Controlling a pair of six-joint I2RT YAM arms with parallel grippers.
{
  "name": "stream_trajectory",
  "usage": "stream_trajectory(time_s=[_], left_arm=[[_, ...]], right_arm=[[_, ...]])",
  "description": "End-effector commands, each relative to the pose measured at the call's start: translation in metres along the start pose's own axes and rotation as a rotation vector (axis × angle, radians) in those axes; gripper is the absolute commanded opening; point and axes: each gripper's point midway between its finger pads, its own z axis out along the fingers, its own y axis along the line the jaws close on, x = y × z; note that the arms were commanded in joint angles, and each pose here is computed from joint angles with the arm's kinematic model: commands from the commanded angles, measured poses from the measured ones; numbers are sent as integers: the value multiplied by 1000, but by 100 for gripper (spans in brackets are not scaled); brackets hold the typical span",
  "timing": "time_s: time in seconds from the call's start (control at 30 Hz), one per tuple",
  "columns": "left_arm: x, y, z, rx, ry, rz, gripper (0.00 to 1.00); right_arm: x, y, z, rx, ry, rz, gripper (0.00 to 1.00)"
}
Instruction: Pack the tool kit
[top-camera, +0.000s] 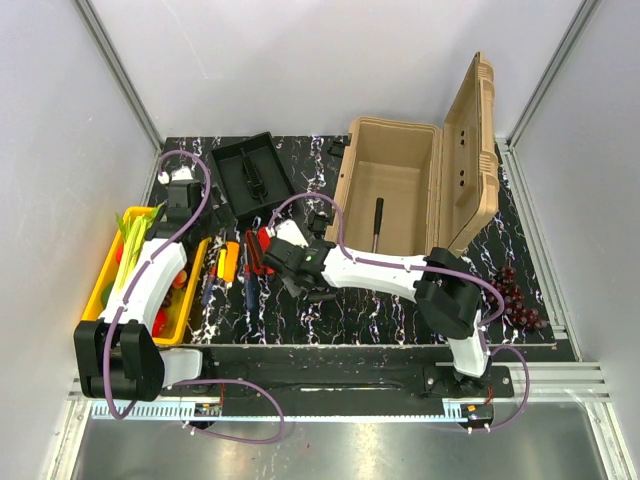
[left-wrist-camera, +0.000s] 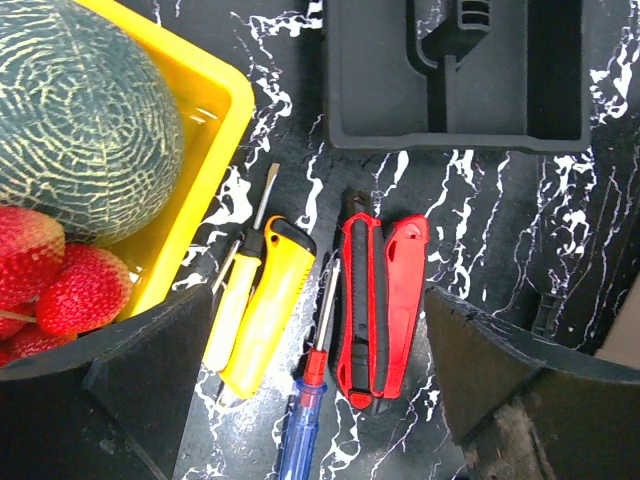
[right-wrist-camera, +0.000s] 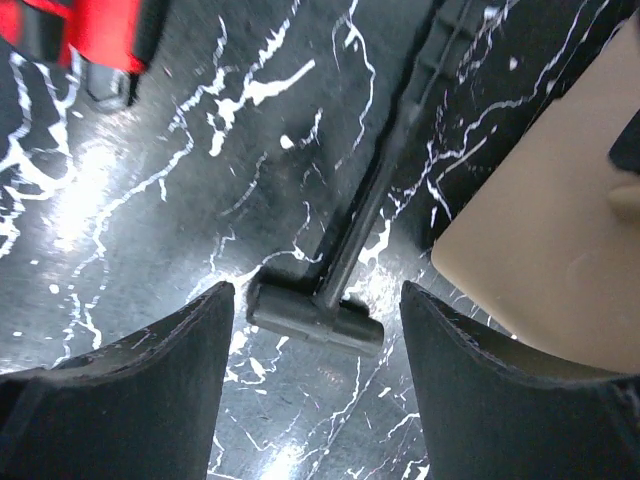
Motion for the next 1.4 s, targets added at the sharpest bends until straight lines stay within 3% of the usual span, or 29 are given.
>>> stream_trajectory(time_s=[0.0,0.13,0.43,0.77,0.9,1.13,1.37], left_arm=[[-16,3,-6,-35,-59,-22,91],[-16,3,-5,-32,-57,-19,91],[-14,2,-3,-31,-50,-21,91],[-15,2,-4,-32,-54,-20,91],[-15,2,-3,-30,-51,-18,91],[-16,2,-5,-32,-57,-21,91],[-27,23,-14,-147,-119,-69,91]], right_arm=[[12,-11,9,67,17,95,73],[38,-16,30,31,111,207,71],[38,-12,48,-35,71,193,65],[44,17,51,-198,115,138,22],[44,23,50,-227,120,116,0],[23,14,37,-201,60,126,0],[-44,12,-17,-299,-154,136,0]])
